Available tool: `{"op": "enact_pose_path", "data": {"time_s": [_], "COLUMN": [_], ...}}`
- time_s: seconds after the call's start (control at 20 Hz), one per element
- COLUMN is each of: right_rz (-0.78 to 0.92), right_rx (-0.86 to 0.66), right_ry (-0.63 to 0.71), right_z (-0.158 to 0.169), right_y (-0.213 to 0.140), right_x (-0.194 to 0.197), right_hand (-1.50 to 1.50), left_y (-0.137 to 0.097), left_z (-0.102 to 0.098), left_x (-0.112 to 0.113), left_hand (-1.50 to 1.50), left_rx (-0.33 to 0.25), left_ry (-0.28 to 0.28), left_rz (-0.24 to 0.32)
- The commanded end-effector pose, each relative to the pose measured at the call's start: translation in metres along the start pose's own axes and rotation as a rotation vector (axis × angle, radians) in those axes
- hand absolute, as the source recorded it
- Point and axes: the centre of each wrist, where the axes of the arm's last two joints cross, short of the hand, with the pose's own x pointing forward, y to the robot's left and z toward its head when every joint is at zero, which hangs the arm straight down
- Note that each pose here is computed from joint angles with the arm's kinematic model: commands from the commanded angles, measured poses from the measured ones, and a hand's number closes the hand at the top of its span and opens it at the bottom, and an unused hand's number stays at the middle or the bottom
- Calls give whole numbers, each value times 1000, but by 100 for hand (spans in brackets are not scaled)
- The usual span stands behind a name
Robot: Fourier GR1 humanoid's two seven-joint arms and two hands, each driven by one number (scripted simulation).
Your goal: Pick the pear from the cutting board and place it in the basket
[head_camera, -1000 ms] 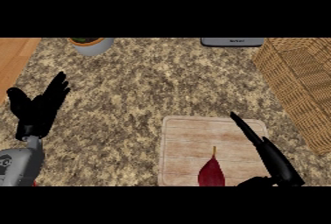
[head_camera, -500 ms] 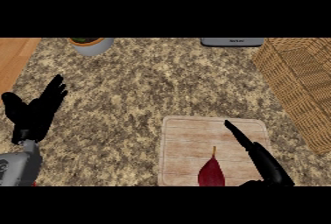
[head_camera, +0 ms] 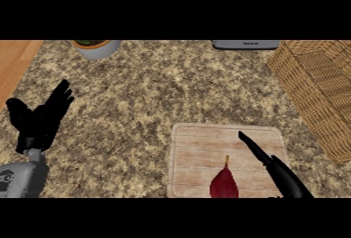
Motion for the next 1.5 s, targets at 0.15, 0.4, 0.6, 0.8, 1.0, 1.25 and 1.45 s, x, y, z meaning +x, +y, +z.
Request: {"op": "enact_pose_path", "data": {"time_s": [0.15, 0.4, 0.6, 0.8, 1.0, 1.25, 1.45], "right_rz": [42, 60, 111, 253, 228, 237, 244], "right_rx": [20, 0, 16, 89, 70, 94, -42], "right_ry": [-3, 33, 50, 18, 13, 5, 153], "right_z": [-17, 11, -18, -16, -11, -40, -78], "right_y": [6, 22, 52, 49, 65, 63, 55], "right_x": [22, 0, -22, -11, -11, -6, 14], "right_hand": [-150, -150, -150, 150, 150, 150, 150], "left_y": [-9, 10, 6, 1, -1, 21, -1], "left_z": [-5, -1, -16, -5, -4, -1, -2], "left_x": [17, 3, 8, -7, -2, 10, 7], "left_hand": [0, 0, 0, 0, 0, 0, 0], "left_rx": [11, 13, -15, -6, -10, -8, -26], "left_ry": [-5, -5, -13, -3, -6, 6, -17], "left_rz": [7, -13, -8, -5, 5, -21, 1]}}
